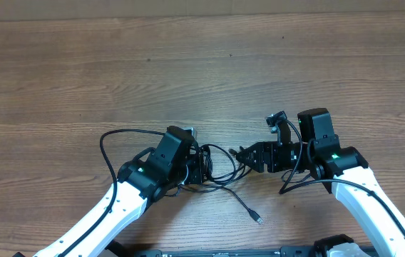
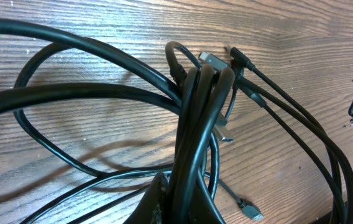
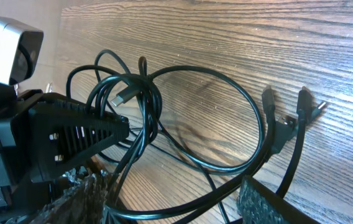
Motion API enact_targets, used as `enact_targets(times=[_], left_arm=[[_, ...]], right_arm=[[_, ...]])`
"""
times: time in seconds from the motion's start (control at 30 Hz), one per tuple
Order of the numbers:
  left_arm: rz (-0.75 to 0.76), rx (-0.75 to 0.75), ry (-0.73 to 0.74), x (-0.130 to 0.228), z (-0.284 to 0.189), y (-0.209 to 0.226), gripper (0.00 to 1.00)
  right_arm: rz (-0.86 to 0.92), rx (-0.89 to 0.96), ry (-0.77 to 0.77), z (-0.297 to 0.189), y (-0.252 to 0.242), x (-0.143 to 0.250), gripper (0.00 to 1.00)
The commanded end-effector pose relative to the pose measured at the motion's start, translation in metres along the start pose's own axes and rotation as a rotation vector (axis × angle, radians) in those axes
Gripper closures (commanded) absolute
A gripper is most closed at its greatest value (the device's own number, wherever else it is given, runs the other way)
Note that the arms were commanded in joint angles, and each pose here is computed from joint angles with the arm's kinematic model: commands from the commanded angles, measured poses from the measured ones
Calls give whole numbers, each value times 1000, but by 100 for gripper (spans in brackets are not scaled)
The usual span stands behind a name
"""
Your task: Untangle cables
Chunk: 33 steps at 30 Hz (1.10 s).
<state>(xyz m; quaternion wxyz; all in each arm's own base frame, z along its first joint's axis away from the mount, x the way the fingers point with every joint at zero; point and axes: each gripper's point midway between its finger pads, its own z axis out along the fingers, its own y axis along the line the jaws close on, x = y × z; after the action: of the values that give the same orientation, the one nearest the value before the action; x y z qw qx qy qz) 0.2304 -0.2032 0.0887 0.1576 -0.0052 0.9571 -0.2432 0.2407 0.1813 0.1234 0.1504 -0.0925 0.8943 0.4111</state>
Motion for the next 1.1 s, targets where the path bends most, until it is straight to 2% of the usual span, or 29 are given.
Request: enact_targets(times=[0.0, 0.6, 1.07], left_arm=[[39, 54, -24, -9, -10, -15, 96], [171, 88, -12, -5, -12, -25, 96], [276, 206, -34, -19, -31, -61, 96]], right_arm=[[-13, 5, -16, -2, 2, -7, 33], [-18, 4, -22, -2, 3, -8, 33], [-22, 3, -26, -2, 3, -10, 33]])
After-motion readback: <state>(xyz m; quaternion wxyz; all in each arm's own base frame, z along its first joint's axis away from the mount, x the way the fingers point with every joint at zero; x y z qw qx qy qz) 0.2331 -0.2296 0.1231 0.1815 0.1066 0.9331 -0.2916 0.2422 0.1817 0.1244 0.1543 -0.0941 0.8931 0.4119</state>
